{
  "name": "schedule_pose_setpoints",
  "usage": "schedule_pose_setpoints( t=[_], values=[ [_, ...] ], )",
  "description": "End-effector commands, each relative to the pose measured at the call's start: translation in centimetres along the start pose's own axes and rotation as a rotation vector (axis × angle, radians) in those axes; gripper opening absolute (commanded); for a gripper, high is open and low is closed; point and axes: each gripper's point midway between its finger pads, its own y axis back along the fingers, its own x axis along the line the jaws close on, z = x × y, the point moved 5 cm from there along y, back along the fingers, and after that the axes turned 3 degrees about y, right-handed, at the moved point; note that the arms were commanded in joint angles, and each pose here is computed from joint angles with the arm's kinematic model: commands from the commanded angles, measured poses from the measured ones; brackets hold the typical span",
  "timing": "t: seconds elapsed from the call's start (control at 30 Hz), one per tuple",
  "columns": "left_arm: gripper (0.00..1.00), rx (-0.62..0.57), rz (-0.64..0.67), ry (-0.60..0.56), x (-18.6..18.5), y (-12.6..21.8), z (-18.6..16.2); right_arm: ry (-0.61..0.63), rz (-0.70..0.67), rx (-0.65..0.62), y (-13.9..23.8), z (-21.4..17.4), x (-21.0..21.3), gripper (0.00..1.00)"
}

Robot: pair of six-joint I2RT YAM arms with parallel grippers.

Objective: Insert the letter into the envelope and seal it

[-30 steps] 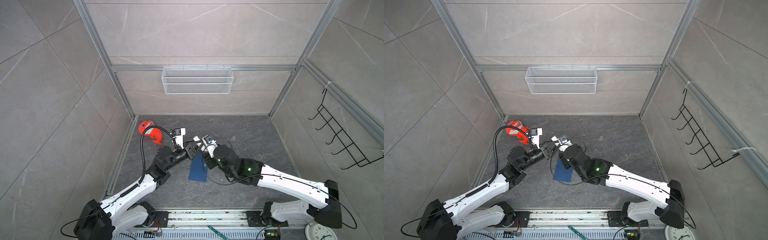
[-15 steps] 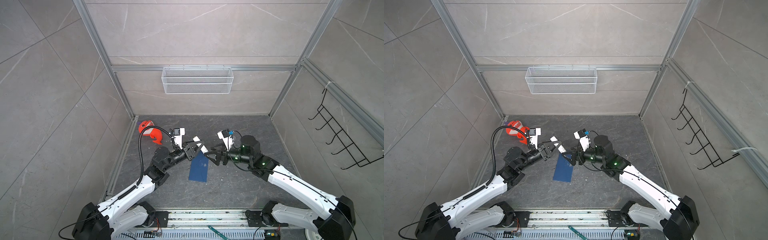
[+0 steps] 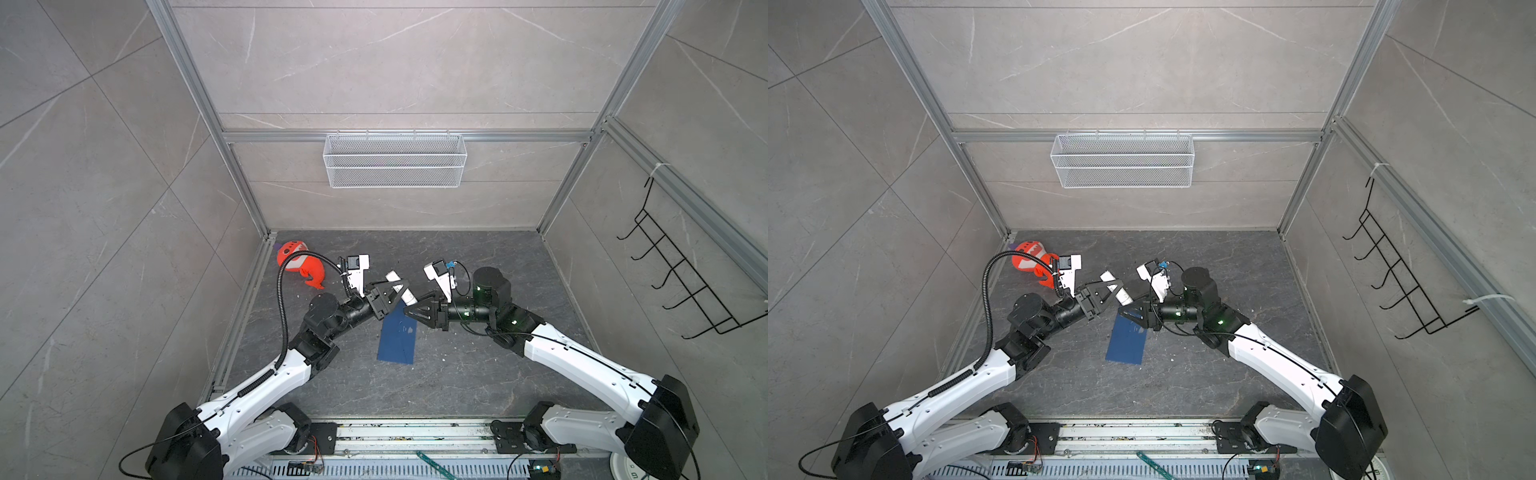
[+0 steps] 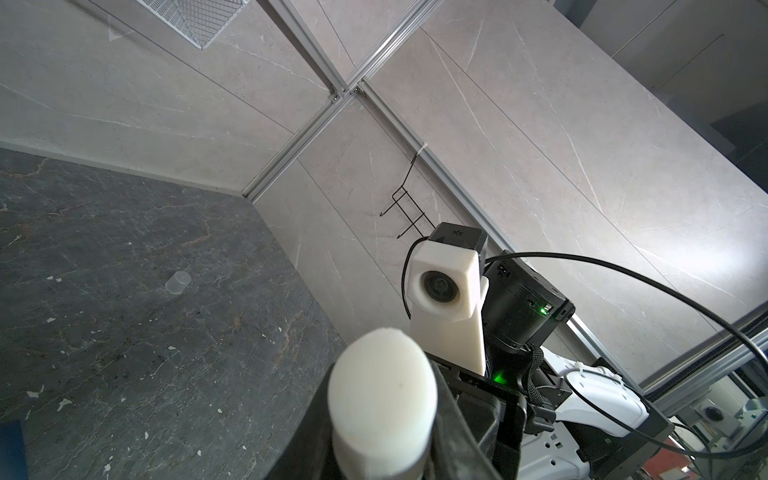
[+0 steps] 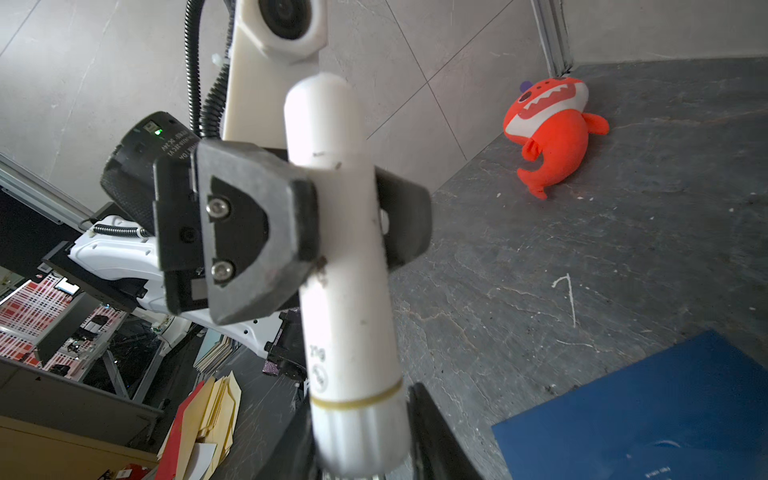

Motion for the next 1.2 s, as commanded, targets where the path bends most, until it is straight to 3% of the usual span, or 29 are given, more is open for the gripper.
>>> schedule_pose_setpoints(
  t=[0.0,0.1,0.2,0.43,0.57,0.67,0.83,1.17],
  values=[
    [0.00,-0.024,-0.067,-0.024,-1.2,0.3,0.5,0.030,0.022,-0.042,0.2,1.5,0.8,0.35],
    [0.00,-0.023,-0.063,-0.016,-1.1,0.4,0.5,0.034,-0.010,-0.034,0.3,1.4,0.5,0.54],
    [0.00,-0.021,-0.063,-0.010,-1.1,0.3,0.4,0.037,-0.041,-0.030,0.3,1.4,0.2,0.57],
    [0.00,0.008,-0.038,0.000,-0.5,0.1,0.0,0.042,-0.053,-0.043,0.3,2.2,0.3,0.25],
    [0.00,0.015,-0.022,0.004,-0.2,0.0,-0.1,0.030,-0.149,-0.037,0.6,2.3,-0.6,0.10],
    [0.00,0.022,-0.004,-0.002,0.1,-0.1,-0.2,0.029,-0.278,-0.036,1.1,2.2,-1.7,0.00],
    [0.00,0.035,0.023,-0.007,0.5,-0.1,-0.5,0.114,-0.557,-0.016,1.6,2.2,-2.4,0.00],
    [0.00,0.041,0.045,-0.001,1.2,-0.3,-0.7,0.540,-1.256,0.065,-0.6,2.6,-0.9,0.00]
  ],
)
